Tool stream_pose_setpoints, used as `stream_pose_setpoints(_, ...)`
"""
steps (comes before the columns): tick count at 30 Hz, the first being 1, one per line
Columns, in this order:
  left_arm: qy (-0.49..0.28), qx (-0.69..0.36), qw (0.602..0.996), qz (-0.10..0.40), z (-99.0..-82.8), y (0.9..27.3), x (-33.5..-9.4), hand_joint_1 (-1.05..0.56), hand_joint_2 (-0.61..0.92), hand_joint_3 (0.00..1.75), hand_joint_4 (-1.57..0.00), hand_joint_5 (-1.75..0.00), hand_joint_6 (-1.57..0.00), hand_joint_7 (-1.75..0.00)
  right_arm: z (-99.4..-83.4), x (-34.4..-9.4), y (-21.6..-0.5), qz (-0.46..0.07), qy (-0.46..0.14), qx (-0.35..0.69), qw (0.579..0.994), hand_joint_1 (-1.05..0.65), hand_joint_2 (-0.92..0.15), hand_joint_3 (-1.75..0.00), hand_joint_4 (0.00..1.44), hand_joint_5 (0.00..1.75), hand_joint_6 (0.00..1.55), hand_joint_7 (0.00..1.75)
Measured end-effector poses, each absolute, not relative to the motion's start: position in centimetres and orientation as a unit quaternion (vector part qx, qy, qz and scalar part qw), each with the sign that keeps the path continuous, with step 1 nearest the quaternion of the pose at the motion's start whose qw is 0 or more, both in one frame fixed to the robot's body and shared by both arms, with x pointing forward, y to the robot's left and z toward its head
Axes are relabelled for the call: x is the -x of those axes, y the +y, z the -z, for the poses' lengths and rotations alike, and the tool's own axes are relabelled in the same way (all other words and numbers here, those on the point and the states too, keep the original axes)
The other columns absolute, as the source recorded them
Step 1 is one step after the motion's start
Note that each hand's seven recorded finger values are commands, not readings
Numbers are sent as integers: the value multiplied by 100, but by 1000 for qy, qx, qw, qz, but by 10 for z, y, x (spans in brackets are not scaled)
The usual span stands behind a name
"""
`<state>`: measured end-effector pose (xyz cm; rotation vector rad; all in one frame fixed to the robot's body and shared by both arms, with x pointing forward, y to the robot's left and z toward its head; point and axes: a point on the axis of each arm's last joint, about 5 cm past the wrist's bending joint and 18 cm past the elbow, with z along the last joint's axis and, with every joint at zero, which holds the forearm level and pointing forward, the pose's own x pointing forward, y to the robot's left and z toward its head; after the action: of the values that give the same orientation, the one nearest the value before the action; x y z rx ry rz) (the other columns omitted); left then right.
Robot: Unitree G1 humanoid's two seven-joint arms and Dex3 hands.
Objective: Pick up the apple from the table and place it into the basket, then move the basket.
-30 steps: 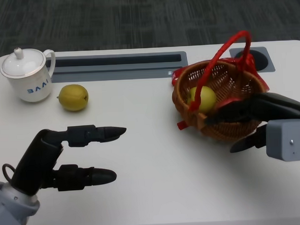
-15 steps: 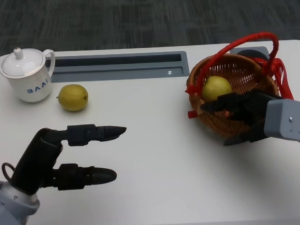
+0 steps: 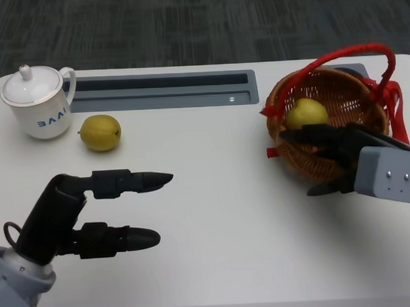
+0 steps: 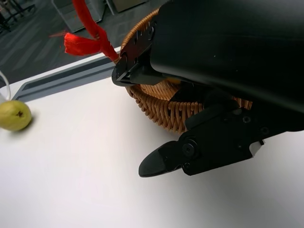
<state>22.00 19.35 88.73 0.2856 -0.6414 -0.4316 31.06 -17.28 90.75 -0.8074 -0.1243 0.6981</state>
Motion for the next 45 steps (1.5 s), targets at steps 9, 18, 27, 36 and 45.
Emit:
stream_pose_setpoints(9, -312, -139, 916, 210, -888, 194, -221, -44, 69, 0, -101, -2, -96, -1, -912, -320, -167, -255, -44, 405, 877, -21, -92, -5, 101, 4, 88, 7)
stream_pose_setpoints(18, -311, -140, 916, 211, -888, 194, -221, -44, 68, 0, -102, -1, -96, -1, -927, -333, -160, -222, -27, 454, 863, -24, -91, -1, 106, 2, 96, 3)
stream_pose_setpoints(27, -312, -143, 916, 210, -887, 193, -220, -44, 68, 0, -103, -2, -97, -1, -935, -339, -155, -214, -24, 481, 850, -25, -92, 0, 105, 0, 96, 0)
stream_pose_setpoints(36, -308, -145, 917, 208, -885, 191, -219, -44, 68, 0, -103, -2, -98, -1, -936, -340, -158, -199, -8, 482, 853, -25, -91, 0, 104, 1, 96, 1)
stream_pose_setpoints(45, -309, -144, 917, 207, -885, 190, -219, -44, 67, 0, -103, -1, -98, -1, -938, -340, -160, -211, -15, 474, 855, -43, -85, 0, 79, 0, 68, 0)
